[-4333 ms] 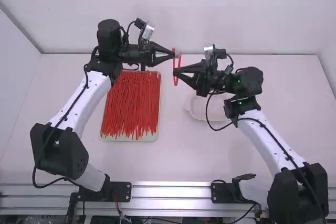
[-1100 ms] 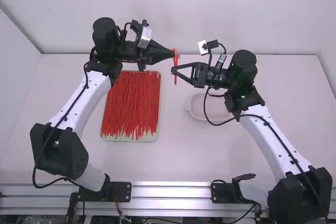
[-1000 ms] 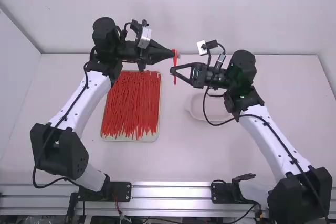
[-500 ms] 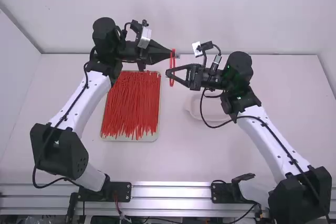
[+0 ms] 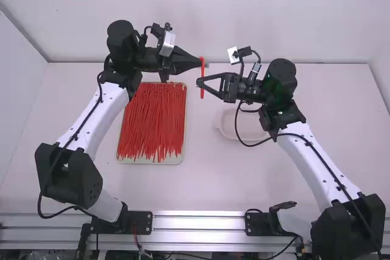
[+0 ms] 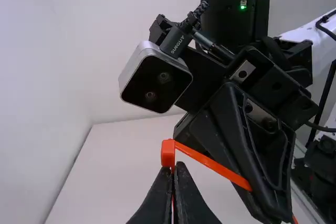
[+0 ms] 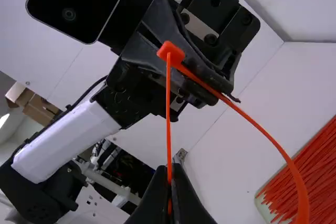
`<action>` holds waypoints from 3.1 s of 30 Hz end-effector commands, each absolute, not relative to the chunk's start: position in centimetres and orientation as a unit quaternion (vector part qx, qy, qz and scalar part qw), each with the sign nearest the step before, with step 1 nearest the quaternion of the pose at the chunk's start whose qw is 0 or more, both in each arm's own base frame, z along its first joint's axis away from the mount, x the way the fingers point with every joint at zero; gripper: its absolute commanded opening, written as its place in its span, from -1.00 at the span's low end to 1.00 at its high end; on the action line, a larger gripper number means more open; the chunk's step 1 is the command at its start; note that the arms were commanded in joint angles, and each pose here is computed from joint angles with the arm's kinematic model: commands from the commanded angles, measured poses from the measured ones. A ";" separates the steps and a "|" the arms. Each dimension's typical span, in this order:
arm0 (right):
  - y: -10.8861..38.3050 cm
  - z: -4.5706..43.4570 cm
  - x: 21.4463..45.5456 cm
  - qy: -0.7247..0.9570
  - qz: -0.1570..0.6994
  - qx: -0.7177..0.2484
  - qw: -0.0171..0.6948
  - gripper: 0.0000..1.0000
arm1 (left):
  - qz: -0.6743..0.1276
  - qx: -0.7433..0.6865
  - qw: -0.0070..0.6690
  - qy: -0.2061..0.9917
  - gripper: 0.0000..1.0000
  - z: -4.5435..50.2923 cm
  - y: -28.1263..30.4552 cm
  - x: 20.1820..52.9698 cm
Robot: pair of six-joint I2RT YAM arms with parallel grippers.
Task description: Fasten the cable tie
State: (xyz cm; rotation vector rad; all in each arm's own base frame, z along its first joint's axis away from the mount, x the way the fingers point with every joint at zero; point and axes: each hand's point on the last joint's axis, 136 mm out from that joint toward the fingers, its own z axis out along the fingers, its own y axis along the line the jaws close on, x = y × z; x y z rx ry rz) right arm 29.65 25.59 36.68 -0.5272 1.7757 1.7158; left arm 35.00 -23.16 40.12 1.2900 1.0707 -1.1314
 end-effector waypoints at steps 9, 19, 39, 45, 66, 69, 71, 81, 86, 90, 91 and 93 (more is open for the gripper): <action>26.4 38.1 28.6 0.657 0.652 -0.219 0.306 -1.00 | -0.468 0.549 0.537 0.437 -0.96 40.9 -23.0 34.7; 25.6 38.1 29.4 0.662 0.650 -0.206 0.312 -1.00 | -0.469 0.552 0.536 0.433 -0.96 40.9 -23.0 34.6; 25.7 38.5 29.3 0.657 0.653 -0.206 0.314 -1.00 | -0.463 0.565 0.542 0.415 -0.96 41.2 -23.0 34.2; 25.7 38.5 29.3 0.658 0.654 -0.205 0.312 -1.00 | -0.463 0.565 0.542 0.415 -0.96 41.2 -23.0 34.2; 25.5 39.9 29.8 0.644 0.658 -0.194 0.337 -1.00 | -0.472 0.569 0.534 0.411 -0.96 41.1 -23.9 33.6; 25.1 40.8 29.9 0.635 0.665 -0.191 0.343 -1.00 | -0.472 0.569 0.534 0.411 -0.97 41.1 -23.9 33.6; 24.9 41.1 30.0 0.632 0.667 -0.189 0.347 -1.00 | -0.472 0.569 0.534 0.411 -0.97 41.1 -23.9 33.6; 24.7 41.0 30.0 0.633 0.666 -0.191 0.346 -1.00 | -0.462 0.592 0.539 0.381 -0.97 41.0 -23.8 32.9; 24.5 41.3 30.3 0.630 0.662 -0.189 0.360 -1.00 | -0.462 0.612 0.536 0.354 -0.97 41.4 -23.7 32.0; 24.4 41.3 30.3 0.628 0.659 -0.195 0.366 -1.00 | -0.463 0.618 0.535 0.343 -0.97 41.5 -24.3 31.5; 24.4 41.3 30.3 0.628 0.659 -0.195 0.366 -1.00 | -0.464 0.619 0.535 0.342 -0.97 41.5 -24.4 31.4; 24.4 41.4 30.3 0.625 0.659 -0.197 0.369 -1.00 | -0.460 0.624 0.538 0.332 -0.97 41.5 -24.7 31.2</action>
